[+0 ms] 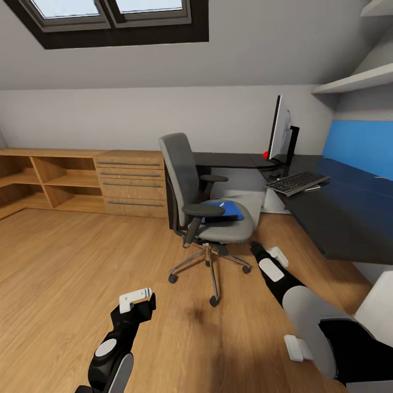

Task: In the bedroom, organize the workspace by keeping the computer under the desk, ensuring the monitor is on the desk, placing the keyboard on the desk next to the monitor, placing the mouse on the desk next to the keyboard, moving the folder from the swivel chair onto the desk next to the mouse, stacking the notebook on top of the folder with the pen on top of the notebook, and positioning the swivel chair next to the desk.

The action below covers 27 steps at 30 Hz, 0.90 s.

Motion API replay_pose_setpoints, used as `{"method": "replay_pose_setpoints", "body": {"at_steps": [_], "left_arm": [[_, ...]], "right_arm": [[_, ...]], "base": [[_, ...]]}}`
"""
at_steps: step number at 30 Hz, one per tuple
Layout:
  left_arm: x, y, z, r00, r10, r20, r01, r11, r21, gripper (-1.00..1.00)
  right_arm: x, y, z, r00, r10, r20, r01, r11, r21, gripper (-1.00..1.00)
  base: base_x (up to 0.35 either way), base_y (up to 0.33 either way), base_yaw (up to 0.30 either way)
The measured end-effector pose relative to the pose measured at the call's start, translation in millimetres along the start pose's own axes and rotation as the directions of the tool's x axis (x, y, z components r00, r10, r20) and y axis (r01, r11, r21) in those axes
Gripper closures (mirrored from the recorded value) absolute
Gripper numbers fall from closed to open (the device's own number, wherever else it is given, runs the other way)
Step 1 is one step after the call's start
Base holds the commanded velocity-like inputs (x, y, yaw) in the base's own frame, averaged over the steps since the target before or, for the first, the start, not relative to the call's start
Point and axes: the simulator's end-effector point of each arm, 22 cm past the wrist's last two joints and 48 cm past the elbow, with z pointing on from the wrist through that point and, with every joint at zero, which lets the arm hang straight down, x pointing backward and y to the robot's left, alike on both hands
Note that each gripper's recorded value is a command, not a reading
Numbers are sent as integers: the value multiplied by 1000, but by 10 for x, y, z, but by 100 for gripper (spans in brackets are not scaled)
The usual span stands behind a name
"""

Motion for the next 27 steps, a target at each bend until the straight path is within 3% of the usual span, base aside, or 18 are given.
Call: {"method": "replay_pose_setpoints", "body": {"at_steps": [9, 27], "left_arm": [[7, 4, 1, 1000, 2, -2, -2, 1000, -2, -100], [12, 6, 3, 1000, 4, -2, -4, 1000, -2, -100]], "right_arm": [[-134, -93, 25, 1000, 7, 17, -8, 1000, 10, -100], [-155, -108, 26, 1000, 7, 18, -7, 1000, 13, -100]], "base": [[18, 0, 0], [174, 0, 0]]}}
